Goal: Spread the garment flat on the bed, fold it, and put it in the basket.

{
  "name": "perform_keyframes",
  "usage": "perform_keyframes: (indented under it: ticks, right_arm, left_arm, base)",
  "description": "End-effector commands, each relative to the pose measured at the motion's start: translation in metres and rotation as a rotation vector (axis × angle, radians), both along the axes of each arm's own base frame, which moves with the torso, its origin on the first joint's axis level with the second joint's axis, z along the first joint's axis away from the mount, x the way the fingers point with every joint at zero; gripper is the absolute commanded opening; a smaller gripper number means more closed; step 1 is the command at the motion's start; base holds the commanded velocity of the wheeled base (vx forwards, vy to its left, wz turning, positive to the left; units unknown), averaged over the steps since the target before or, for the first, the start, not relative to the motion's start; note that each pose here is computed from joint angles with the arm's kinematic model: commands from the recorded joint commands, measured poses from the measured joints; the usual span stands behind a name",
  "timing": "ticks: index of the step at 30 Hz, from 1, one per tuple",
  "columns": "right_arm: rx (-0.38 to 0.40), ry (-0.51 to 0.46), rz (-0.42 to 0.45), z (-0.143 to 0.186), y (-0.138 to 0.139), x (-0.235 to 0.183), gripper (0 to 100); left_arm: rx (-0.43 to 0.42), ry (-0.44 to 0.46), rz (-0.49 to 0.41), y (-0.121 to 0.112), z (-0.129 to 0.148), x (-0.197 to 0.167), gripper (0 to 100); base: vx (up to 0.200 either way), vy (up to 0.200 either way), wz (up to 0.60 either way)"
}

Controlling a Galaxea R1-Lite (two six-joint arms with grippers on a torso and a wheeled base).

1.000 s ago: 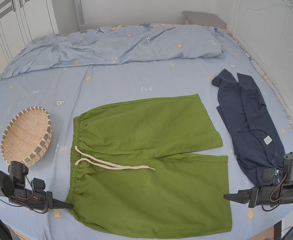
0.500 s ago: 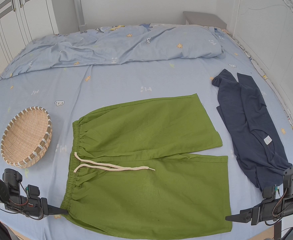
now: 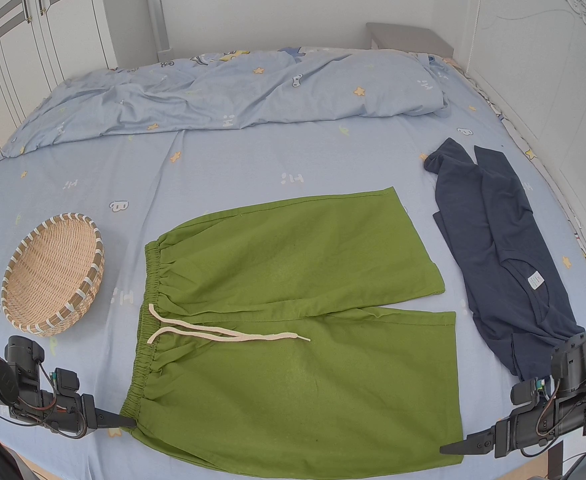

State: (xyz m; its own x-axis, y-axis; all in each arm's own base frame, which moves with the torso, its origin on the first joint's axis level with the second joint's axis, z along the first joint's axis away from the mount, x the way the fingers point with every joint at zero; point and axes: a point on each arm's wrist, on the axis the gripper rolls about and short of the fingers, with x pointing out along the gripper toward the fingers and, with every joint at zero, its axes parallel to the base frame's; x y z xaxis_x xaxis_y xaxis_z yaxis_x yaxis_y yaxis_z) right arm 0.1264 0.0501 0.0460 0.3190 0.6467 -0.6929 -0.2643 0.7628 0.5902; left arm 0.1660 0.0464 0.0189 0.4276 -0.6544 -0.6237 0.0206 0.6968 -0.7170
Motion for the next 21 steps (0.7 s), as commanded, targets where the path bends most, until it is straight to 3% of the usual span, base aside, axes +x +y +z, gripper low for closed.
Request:
perform_keyframes:
  ticks: [1, 7, 18, 21]
  right_arm:
    - [-0.031, 0.113, 0.019, -0.013, 0.002, -0.005, 100]
    - [-0.057, 0.178, 0.039, -0.024, 0.004, -0.003, 100]
    - [-0.059, 0.196, 0.081, -0.028, 0.015, 0.006, 100]
    - [-0.015, 0.217, 0.099, -0.029, 0.016, 0.01, 100]
  left_arm:
    - [0.0, 0.0, 0.002, 0.001, 0.0, 0.001, 0]
    - [0.001, -0.002, -0.003, 0.0, 0.0, 0.001, 0]
    - [0.001, -0.003, -0.004, 0.0, 0.0, 0.002, 0]
    - [0.001, -0.003, -0.001, 0.0, 0.0, 0.002, 0]
  base:
    - [0.0, 0.0, 0.0]
    - [0.0, 0.0, 0.0]
    - [0.0, 0.0, 0.0]
    - [0.0, 0.0, 0.0]
